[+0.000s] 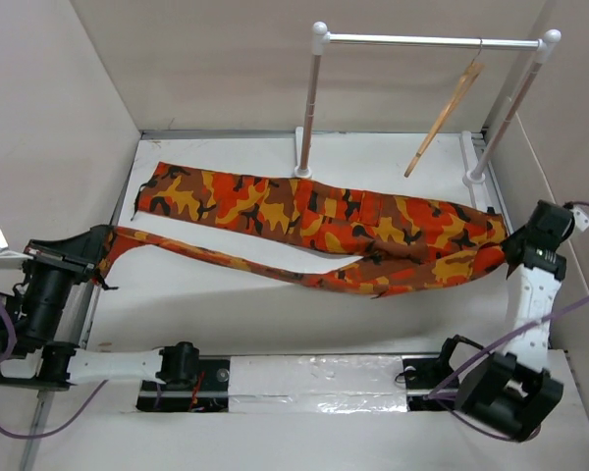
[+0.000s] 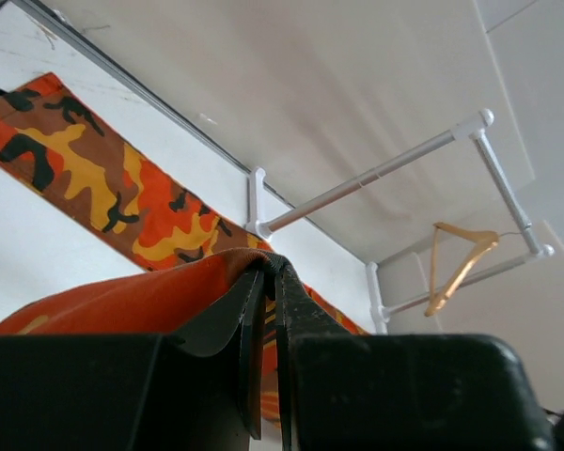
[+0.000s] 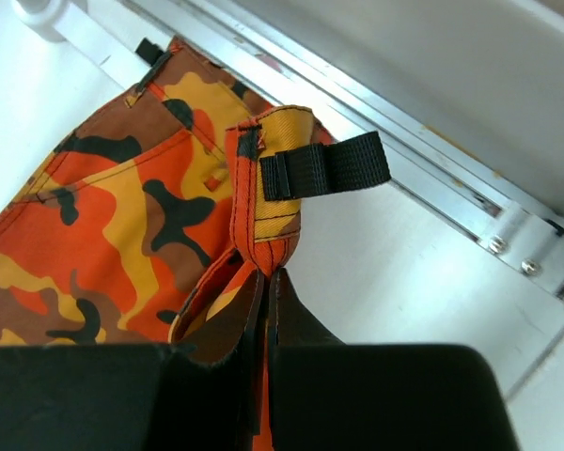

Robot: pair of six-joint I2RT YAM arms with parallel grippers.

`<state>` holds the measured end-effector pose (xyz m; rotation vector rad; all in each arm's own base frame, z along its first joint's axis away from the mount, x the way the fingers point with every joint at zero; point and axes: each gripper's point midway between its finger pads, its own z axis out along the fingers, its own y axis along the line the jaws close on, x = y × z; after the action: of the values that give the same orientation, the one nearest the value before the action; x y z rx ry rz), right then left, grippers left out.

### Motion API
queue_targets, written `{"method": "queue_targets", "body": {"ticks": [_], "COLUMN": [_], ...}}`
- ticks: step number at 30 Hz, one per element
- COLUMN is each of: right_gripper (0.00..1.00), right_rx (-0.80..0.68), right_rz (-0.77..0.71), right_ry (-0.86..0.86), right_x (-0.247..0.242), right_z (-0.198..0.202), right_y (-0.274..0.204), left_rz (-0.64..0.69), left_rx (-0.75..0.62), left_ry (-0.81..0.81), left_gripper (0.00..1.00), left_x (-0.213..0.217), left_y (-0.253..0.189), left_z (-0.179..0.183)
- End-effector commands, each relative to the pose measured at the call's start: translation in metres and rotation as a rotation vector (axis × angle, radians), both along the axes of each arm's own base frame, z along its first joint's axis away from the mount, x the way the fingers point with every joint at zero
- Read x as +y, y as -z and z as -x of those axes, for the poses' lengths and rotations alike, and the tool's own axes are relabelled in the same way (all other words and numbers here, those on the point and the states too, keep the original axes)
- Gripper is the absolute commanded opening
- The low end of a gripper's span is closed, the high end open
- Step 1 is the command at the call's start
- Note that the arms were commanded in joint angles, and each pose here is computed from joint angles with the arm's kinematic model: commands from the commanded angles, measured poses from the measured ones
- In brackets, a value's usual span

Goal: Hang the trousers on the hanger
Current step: Fold the trousers at the center of the board.

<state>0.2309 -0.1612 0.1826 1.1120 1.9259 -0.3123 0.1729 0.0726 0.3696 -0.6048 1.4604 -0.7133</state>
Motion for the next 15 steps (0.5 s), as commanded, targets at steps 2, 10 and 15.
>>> {"method": "queue_targets", "body": {"ticks": [2,10,15], "right_gripper": [0.00,0.00,0.00], "right_rx": [-0.142,-0.147,-0.110], "right_rz": [0.103,0.086,0.079], "right_ry": [-0.063,-0.130,-0.124], "right_x": [-0.013,-0.002,0.001], "right_z": [-0.059,-0.103,-0.107], "right_y": [-0.054,-0.040,-0.025], "left_rz": [-0.051,-0.275,-0.337], "left_rx": [0.103,0.036,0.016], "left_ry": [-0.164,-0.183,-0.188], "left_gripper": [0.00,0.00,0.00], "left_x": [0.012,-0.079,-0.123], "left_y": [-0.005,-0.022,0.002], "left_z": [-0.006,-0.004,-0.003]}}
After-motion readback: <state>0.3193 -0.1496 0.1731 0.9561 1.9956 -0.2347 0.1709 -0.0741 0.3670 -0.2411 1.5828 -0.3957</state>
